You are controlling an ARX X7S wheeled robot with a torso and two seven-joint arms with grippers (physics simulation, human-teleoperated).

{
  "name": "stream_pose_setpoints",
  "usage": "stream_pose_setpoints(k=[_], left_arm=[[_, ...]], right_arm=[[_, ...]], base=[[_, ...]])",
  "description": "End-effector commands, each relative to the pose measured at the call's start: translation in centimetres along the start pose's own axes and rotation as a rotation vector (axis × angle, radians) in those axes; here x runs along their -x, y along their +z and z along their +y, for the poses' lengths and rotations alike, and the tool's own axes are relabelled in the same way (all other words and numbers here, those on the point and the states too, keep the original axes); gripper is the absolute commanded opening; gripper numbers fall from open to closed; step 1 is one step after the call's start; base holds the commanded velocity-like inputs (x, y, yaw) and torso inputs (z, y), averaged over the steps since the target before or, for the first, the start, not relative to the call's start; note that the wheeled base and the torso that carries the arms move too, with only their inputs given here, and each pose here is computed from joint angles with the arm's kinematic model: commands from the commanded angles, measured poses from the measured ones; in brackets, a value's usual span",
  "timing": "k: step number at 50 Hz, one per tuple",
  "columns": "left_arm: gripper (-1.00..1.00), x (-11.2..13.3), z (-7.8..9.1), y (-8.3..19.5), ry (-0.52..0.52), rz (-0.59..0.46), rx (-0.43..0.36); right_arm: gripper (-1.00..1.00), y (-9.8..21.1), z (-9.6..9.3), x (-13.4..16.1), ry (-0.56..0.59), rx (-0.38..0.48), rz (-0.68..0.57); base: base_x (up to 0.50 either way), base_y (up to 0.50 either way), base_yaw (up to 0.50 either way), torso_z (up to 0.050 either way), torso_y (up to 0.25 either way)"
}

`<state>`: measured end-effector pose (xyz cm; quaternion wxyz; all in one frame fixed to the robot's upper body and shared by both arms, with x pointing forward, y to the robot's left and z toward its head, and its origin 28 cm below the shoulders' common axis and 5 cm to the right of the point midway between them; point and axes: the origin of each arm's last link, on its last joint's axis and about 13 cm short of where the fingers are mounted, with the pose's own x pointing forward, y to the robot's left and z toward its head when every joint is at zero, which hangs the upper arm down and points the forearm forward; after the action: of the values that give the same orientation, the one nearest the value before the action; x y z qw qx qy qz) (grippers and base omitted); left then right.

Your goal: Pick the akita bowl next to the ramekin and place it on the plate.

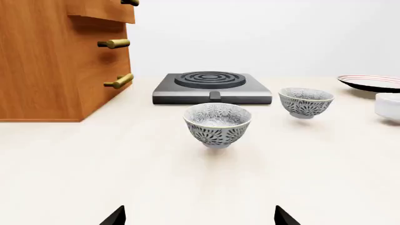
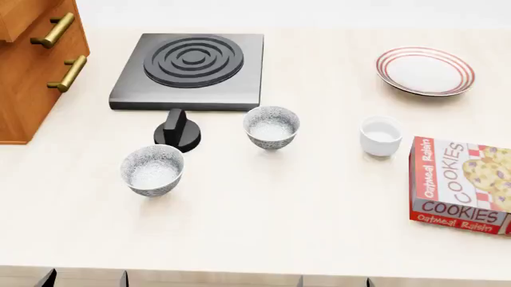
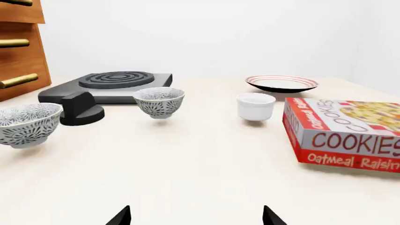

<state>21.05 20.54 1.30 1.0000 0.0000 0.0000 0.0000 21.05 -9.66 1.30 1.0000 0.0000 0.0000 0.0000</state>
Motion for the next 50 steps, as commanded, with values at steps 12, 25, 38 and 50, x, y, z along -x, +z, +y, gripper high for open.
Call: stream_pose_setpoints(k=[12, 25, 38, 50], left_arm=[[1.00, 0.1, -0.1, 0.0, -0.004, 0.004, -0.014], [1.00, 0.4, -0.1, 0.1, -0.019, -0.028, -0.019], [1.00, 0.7, 0.0, 0.8, -0.011, -0.081, -0.056], [1.00, 0.7, 0.0, 3.0, -0.023, -0.080, -0.096]], right_arm=[[1.00, 0.0, 0.1, 0.0, 0.006, 0.001, 0.007], [1.00, 0.3, 0.2, 0.1, 0.019, -0.001, -0.010], [1.00, 0.5, 0.2, 0.1, 0.014, 0.013, -0.010], [1.00, 3.1, 0.7, 0.4, 0.032, 0.032, -0.007]], base=[[0.00, 0.00, 0.00, 0.000, 0.000], [0.00, 0.00, 0.00, 0.000, 0.000], [0.00, 0.00, 0.00, 0.000, 0.000], [0.00, 0.00, 0.00, 0.000, 0.000]])
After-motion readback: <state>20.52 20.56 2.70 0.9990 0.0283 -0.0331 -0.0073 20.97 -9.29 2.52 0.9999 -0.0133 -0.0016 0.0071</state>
